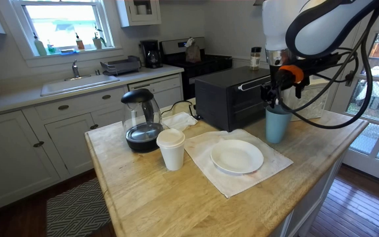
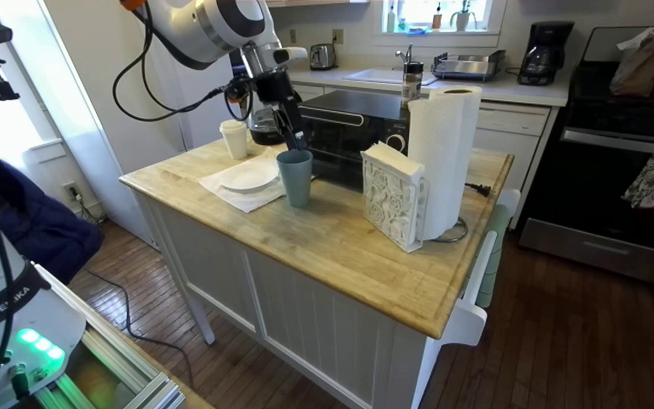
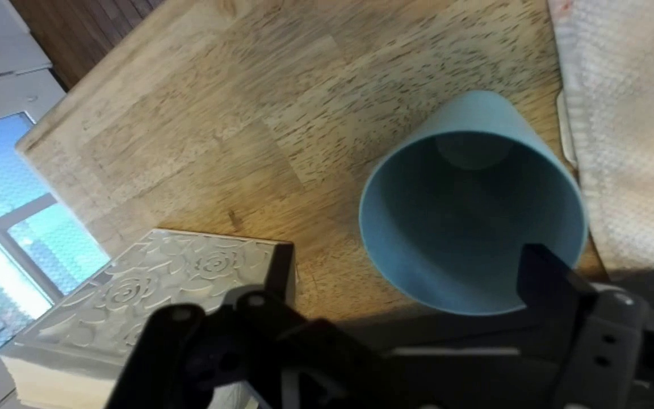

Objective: Put the plate on the paper towel, then put the grey cup on the plate

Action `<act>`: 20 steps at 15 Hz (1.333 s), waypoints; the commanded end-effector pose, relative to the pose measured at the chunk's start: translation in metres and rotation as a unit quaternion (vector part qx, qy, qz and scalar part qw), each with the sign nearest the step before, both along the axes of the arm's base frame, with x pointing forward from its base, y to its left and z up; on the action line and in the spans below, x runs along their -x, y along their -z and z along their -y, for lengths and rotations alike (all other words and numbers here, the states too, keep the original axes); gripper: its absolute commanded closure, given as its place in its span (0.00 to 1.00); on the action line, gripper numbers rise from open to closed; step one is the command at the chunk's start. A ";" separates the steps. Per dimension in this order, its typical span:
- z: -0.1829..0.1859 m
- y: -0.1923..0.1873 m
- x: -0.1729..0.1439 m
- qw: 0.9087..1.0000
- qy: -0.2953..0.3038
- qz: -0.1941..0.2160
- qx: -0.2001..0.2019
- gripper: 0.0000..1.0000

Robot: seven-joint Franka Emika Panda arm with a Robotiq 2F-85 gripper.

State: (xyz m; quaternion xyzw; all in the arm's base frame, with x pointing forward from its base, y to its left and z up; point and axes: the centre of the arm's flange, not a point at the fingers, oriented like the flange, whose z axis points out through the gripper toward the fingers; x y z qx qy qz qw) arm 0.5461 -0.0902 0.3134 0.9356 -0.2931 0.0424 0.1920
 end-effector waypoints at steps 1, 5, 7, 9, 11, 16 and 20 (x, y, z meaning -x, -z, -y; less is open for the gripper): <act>0.014 0.012 0.009 0.999 0.006 0.000 -0.034 0.00; 0.017 0.028 0.009 0.998 0.012 -0.002 -0.063 0.03; 0.017 0.035 0.009 0.997 0.016 -0.002 -0.076 0.23; 0.018 0.041 0.009 0.996 0.023 -0.003 -0.088 0.37; 0.018 0.044 0.009 0.995 0.029 -0.002 -0.097 0.52; 0.017 0.033 0.009 0.988 0.050 0.020 -0.142 0.87; 0.011 0.017 0.014 0.987 0.051 0.024 -0.152 1.00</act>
